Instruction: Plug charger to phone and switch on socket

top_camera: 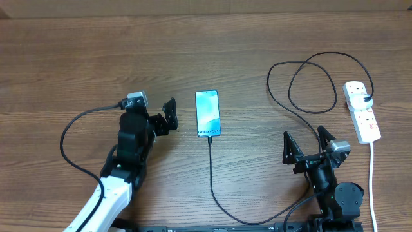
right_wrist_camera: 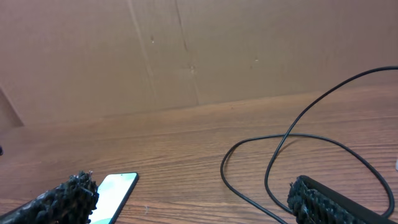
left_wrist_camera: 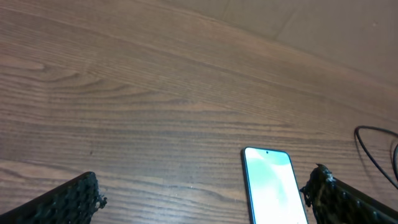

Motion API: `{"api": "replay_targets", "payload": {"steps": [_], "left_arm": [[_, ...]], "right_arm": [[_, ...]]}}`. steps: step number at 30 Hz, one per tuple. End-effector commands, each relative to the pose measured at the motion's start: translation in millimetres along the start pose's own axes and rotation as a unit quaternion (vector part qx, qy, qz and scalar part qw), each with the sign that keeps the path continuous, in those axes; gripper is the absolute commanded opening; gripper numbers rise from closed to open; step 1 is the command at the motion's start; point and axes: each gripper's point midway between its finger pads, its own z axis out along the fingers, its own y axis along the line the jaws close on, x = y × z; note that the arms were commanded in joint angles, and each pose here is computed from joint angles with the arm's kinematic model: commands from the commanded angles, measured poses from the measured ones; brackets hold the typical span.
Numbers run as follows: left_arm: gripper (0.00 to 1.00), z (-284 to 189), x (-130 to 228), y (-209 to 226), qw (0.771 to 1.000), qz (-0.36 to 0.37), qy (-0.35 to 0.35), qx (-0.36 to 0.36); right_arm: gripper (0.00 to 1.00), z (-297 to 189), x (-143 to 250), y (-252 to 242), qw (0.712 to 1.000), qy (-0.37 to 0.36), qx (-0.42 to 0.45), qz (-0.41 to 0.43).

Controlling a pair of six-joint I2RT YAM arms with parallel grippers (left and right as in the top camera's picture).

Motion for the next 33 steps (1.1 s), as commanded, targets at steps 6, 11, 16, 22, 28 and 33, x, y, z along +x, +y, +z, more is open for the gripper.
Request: {"api": "replay_targets", "payload": {"steps": [6,11,16,22,28,33], "left_arm": [[1.00,-13.8,2.3,2.9,1.000,0.005,-0.022,0.009],[1.00,-18.7,6.7,5.3,0.999,0.004,-0.031,0.013],[0.99,-21.8,11.8,8.1,0.999,0.004,-0.033,0.013],[1.00,-26.8,28.4,16.4,1.000,0.004,-0.026,0.010],[1.00,-38.7,36.2,21.1,0.997,0.000,-0.071,0.031],[1.00,-46.7,43.3,30.5,0.996,-0.011,-0.086,0.024]], "right_arm": [[1.00,0.0,1.7,0.3,1.000,-0.002,-0.001,-0.003],[1.00,0.0,1.7,0.3,1.000,-0.002,-0.001,-0.003],[1.00,0.0,1.7,0.3,1.000,-0.002,-0.001,-0.003],[1.00,0.0,1.7,0.3,1.000,-0.002,-0.001,-0.003],[1.00,0.0,1.7,0.3,1.000,-0.002,-0.001,-0.003],[1.00,0.0,1.7,0.3,1.000,-0.002,-0.001,-0.003]]}}
